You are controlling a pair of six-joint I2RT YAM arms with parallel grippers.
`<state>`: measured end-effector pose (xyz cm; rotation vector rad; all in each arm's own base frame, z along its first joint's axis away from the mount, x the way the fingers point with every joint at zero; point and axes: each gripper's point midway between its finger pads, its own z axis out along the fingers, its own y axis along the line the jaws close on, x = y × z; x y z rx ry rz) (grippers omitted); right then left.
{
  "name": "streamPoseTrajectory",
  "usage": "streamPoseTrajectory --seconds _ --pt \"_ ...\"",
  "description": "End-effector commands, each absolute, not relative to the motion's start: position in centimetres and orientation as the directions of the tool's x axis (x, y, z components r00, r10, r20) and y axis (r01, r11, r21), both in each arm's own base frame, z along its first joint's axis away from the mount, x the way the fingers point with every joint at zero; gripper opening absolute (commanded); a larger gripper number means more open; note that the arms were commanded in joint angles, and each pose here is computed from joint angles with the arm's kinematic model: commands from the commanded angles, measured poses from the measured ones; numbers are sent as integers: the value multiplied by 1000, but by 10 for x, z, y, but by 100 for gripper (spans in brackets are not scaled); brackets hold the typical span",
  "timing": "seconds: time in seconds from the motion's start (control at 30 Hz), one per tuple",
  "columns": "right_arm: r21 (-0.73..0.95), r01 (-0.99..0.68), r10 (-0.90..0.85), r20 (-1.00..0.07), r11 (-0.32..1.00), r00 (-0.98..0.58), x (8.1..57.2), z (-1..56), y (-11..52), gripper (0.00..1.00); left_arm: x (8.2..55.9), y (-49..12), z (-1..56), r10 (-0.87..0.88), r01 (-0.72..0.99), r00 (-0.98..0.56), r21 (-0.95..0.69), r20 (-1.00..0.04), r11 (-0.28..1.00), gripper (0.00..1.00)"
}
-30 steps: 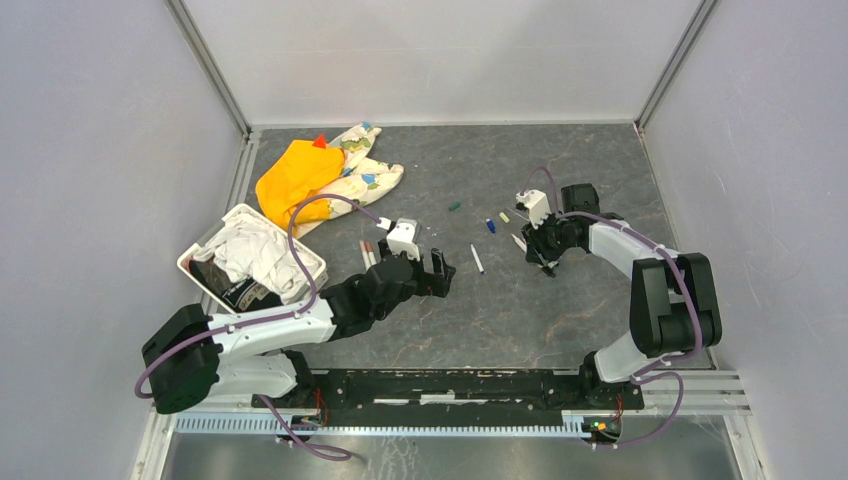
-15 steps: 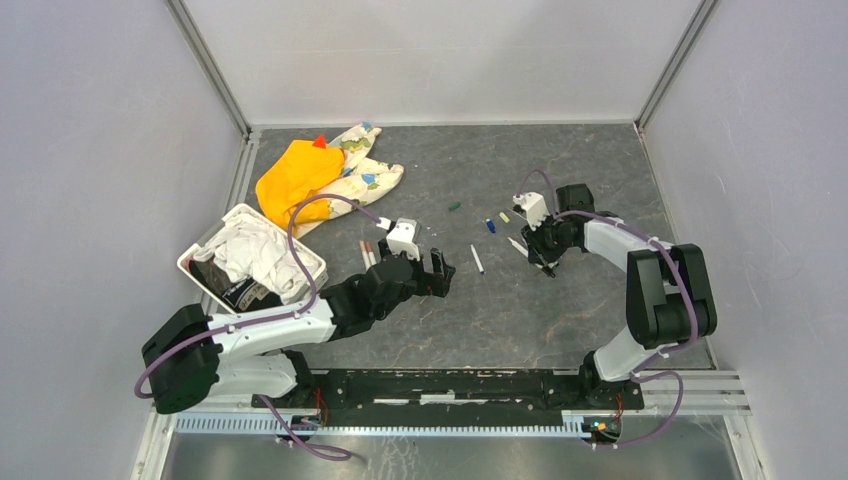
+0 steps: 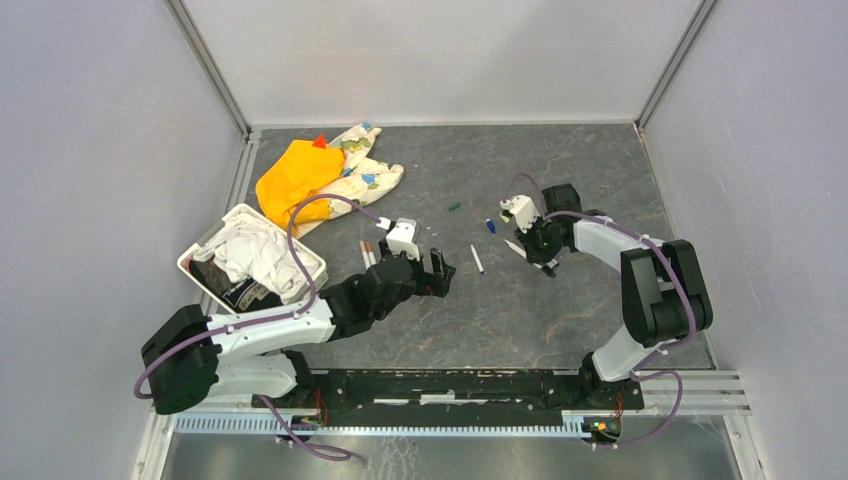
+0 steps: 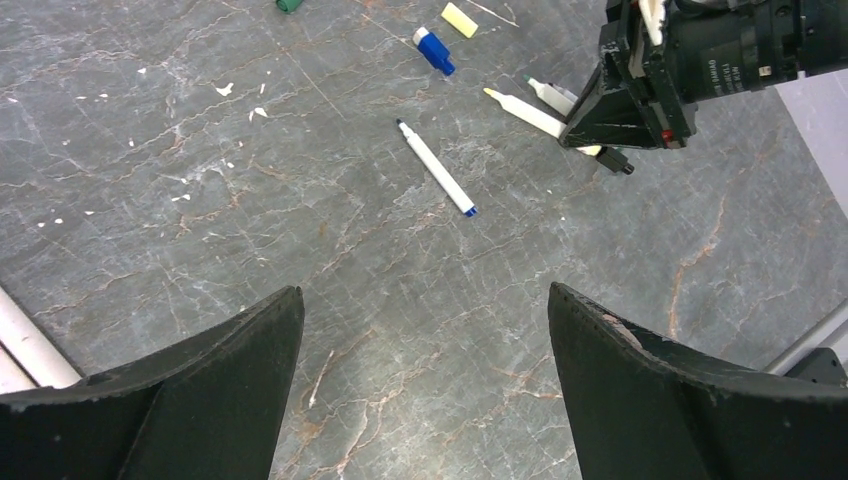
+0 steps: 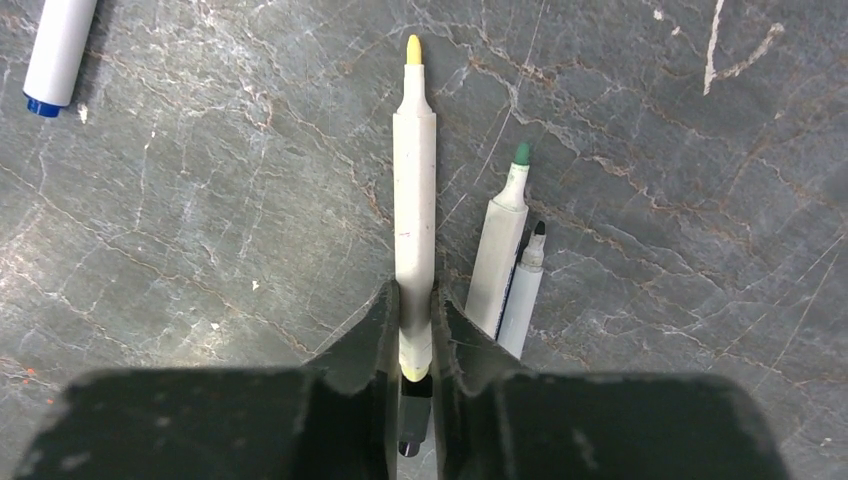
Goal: Insert the pens into the pen caps
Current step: Pick up the pen from the center of the board.
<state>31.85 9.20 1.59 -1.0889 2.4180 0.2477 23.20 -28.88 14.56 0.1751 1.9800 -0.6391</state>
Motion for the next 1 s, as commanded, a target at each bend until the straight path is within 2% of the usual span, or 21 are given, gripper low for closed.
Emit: streamPoseTrajectory --seconds 0.0,0.07,0.2,0.4,0.57,0.8,0.97 --pt "-59 -753 -681 -478 656 -555 325 17 94 10 232 -300 163 -244 394 -486 -460 -839 796 95" --pt "-49 -754 -668 -503 655 -548 326 23 99 5 229 -307 166 -265 412 -496 -492 -827 766 95" --pt "37 -770 -600 -603 637 -525 323 45 119 0 220 -322 177 -339 459 -527 -597 -779 658 95" --pt "128 -801 -486 -735 585 -473 317 81 142 0 220 -328 184 -434 478 -578 -718 -691 507 96" --pt "248 -849 -338 -838 466 -430 300 119 168 0 225 -330 193 -494 495 -577 -760 -650 421 97" --pt "402 -885 -178 -878 233 -445 267 155 195 0 239 -344 207 -564 531 -556 -783 -611 325 96" --pt "453 -880 -141 -871 140 -470 254 164 201 0 252 -361 211 -568 551 -542 -772 -620 316 89"
